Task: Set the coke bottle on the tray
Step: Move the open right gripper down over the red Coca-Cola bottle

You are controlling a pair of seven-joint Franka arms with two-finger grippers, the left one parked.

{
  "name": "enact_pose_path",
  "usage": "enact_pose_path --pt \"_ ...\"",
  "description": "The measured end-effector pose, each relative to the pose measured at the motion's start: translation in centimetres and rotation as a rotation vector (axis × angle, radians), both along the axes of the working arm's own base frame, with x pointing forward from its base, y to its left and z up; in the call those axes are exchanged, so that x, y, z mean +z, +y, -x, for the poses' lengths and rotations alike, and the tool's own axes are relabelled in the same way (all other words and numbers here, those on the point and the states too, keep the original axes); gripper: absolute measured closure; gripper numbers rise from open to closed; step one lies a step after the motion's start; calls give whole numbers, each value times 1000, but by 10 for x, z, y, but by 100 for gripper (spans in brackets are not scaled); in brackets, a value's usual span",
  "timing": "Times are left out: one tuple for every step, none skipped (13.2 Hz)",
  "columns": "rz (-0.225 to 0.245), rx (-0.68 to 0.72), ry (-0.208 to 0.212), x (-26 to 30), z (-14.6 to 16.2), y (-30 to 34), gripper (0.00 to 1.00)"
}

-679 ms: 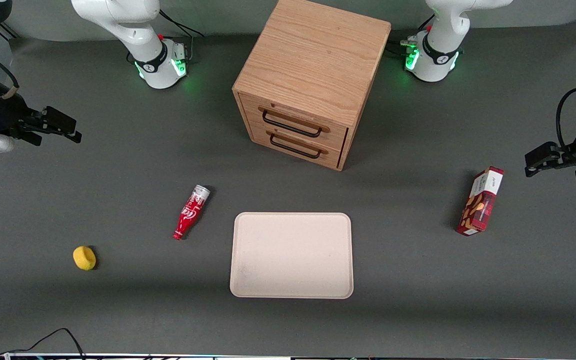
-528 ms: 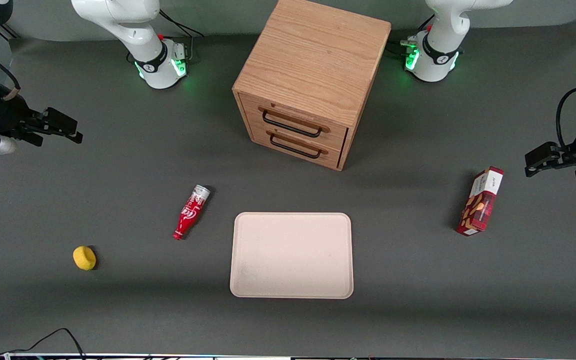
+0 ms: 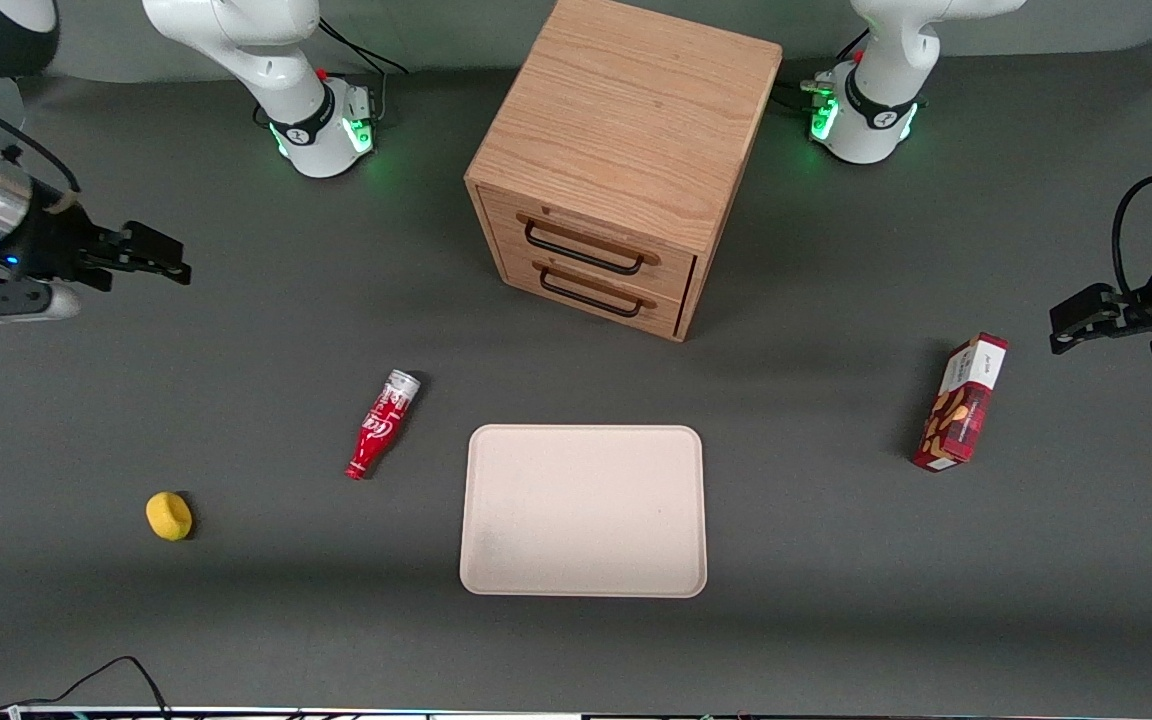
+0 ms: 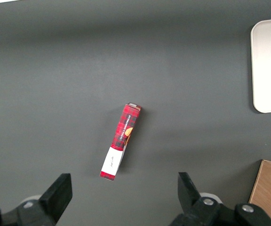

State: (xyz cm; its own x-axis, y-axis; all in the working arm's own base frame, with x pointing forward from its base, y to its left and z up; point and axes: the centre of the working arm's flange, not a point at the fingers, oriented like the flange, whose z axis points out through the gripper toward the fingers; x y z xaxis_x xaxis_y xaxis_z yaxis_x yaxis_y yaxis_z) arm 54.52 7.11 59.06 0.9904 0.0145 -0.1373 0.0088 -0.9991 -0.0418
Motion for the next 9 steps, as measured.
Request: enact_pose_path --pt "6 -8 22 -12 -5 19 0" --pt "8 -11 40 -23 -11 35 0" --pt "6 -8 62 -37 -20 49 0" --pt "2 -10 87 -53 -30 60 0" --pt "1 -26 114 -71 -39 69 0" --pt "4 -46 140 -90 -49 78 0" --pt "15 -64 160 -109 -57 87 0" --pt "30 -87 174 -127 -65 96 0" --pt "40 -127 171 -144 -75 104 0"
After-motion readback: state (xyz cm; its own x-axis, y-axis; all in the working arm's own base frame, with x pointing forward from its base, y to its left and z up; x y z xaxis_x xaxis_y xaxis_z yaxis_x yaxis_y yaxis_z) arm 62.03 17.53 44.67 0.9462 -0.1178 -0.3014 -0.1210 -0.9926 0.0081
